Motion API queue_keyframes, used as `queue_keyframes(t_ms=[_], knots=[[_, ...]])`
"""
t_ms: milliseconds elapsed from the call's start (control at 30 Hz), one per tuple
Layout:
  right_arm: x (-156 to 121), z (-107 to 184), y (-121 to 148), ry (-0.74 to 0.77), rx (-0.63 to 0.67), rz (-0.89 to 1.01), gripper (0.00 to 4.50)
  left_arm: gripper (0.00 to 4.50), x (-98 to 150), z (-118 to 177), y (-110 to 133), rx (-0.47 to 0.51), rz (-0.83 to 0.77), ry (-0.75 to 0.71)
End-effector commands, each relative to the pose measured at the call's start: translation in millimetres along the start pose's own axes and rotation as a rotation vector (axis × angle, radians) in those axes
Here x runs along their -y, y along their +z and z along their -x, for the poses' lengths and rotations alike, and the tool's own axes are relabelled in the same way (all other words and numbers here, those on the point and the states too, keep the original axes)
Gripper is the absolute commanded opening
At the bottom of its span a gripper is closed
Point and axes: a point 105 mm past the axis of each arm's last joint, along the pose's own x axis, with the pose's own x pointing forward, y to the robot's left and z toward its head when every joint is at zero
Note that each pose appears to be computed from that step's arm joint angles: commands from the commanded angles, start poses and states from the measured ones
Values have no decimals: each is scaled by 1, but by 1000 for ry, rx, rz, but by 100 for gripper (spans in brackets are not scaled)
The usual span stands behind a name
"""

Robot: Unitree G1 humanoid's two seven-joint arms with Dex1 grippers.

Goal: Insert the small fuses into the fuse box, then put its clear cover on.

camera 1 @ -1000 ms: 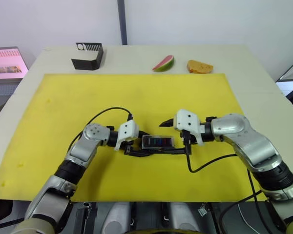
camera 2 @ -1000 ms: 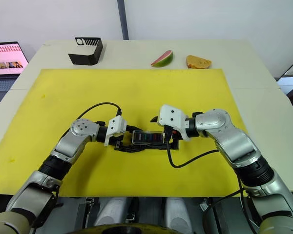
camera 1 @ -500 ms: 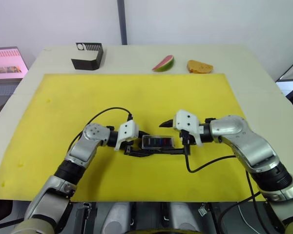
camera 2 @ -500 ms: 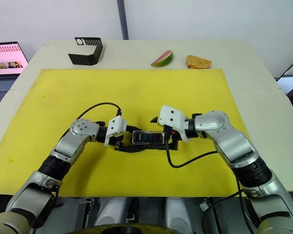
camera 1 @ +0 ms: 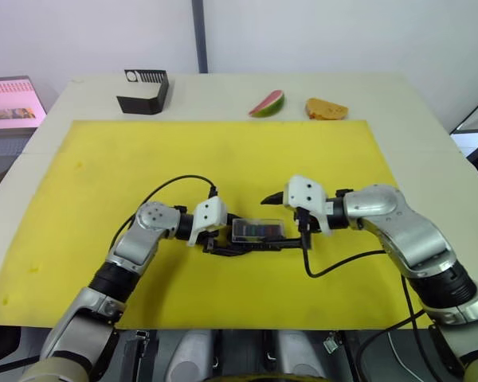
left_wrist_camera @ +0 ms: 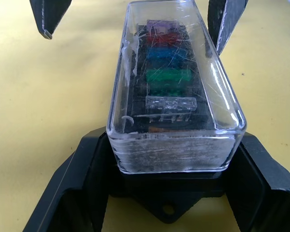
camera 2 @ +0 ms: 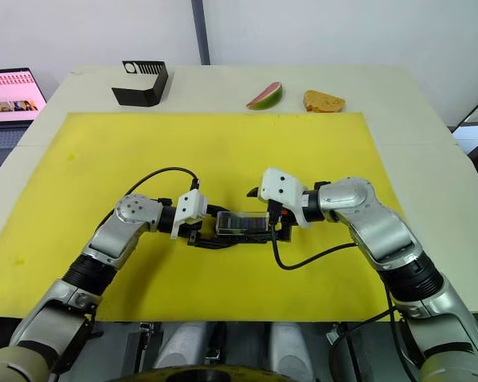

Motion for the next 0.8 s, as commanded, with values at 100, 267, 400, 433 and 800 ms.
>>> queue_keyframes(t_ms=[100,267,400,433,800], knots=[[-12,8,28,54,136,1,444,260,-5,1,1,-9,-25,23],[-12,6,20,49,176,-80,363,260,-6,1,-1,-11,-26,31],[-12,1,10,30,171,-111,169,260,-6,2,-2,-11,-21,41],[-11,0,8,20,161,-115,114,260,-5,2,-3,-11,-19,42],[-14,-17,-48,13,-98,-159,7,260,-5,1,-3,-17,-16,41]])
